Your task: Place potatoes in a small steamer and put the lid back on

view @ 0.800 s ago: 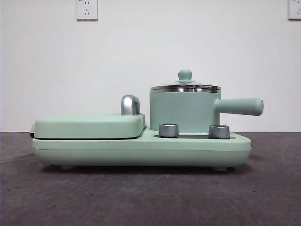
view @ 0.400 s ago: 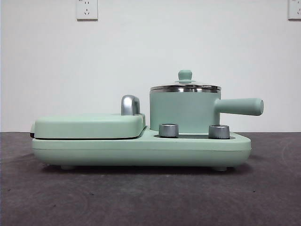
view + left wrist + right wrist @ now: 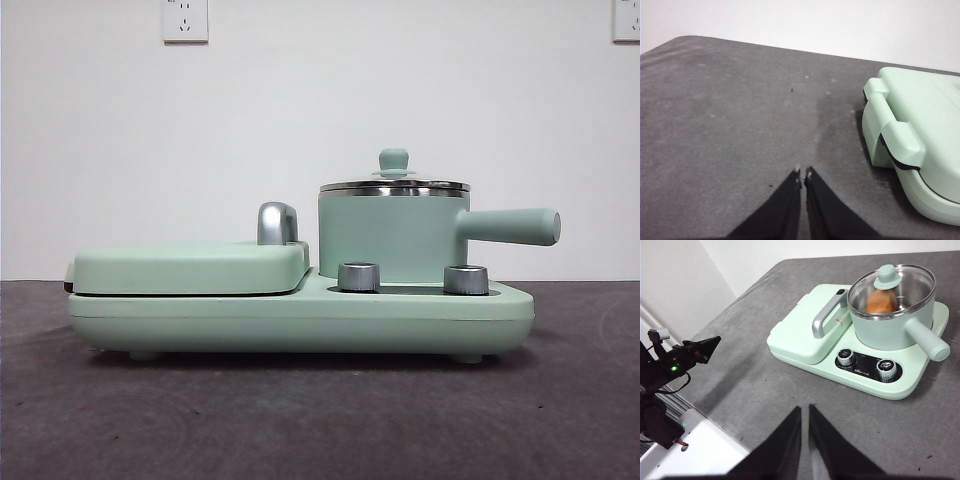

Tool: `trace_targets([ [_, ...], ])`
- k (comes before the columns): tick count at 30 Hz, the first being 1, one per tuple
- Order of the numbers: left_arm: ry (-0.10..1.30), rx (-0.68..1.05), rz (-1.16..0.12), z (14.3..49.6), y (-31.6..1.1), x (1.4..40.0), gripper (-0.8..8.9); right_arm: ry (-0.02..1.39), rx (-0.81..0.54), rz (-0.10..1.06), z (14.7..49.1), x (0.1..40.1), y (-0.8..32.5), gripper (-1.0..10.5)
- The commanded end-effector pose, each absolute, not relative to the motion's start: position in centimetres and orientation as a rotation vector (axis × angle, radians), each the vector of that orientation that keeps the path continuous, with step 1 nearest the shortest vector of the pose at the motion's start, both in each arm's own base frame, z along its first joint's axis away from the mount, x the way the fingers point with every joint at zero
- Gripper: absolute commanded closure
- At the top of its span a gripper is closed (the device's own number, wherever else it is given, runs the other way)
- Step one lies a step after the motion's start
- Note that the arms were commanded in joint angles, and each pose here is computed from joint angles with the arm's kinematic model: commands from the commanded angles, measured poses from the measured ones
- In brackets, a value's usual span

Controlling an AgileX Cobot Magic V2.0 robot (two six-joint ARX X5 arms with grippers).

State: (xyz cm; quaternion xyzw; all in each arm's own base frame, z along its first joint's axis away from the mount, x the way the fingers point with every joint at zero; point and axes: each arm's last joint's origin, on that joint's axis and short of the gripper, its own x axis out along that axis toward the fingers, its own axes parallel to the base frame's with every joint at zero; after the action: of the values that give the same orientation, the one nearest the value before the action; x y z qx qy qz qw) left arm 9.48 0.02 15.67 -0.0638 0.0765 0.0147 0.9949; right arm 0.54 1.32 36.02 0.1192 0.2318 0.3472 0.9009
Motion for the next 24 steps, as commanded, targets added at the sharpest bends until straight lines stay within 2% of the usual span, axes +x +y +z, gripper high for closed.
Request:
trace_targets([
  [1, 0.176, -0.118, 0.034, 15.0, 0.0, 9.6, 7.95, 0.460, 0.242, 0.727, 36.4, 0.5, 1.3, 9.2],
  [9, 0.176, -0.118, 0.034, 15.0, 0.0, 9.6, 7.95, 0.460, 0.242, 0.724, 36.3, 0.6, 1.3, 9.2],
  [13, 0.176, -0.118, 0.034, 15.0, 0.0, 9.6, 7.95, 0.432, 0.252, 0.687, 36.0, 1.2, 1.6, 9.2],
  [20, 0.176, -0.118, 0.034, 15.0, 0.0, 9.6, 7.95, 0.266, 0.269, 0.501, 32.9, 4.4, 1.9, 9.2],
  [24, 0.176, -0.118, 0.034, 15.0, 0.0, 9.6, 7.95, 0.184, 0.216, 0.340, 29.7, 6.4, 1.5, 9.2],
])
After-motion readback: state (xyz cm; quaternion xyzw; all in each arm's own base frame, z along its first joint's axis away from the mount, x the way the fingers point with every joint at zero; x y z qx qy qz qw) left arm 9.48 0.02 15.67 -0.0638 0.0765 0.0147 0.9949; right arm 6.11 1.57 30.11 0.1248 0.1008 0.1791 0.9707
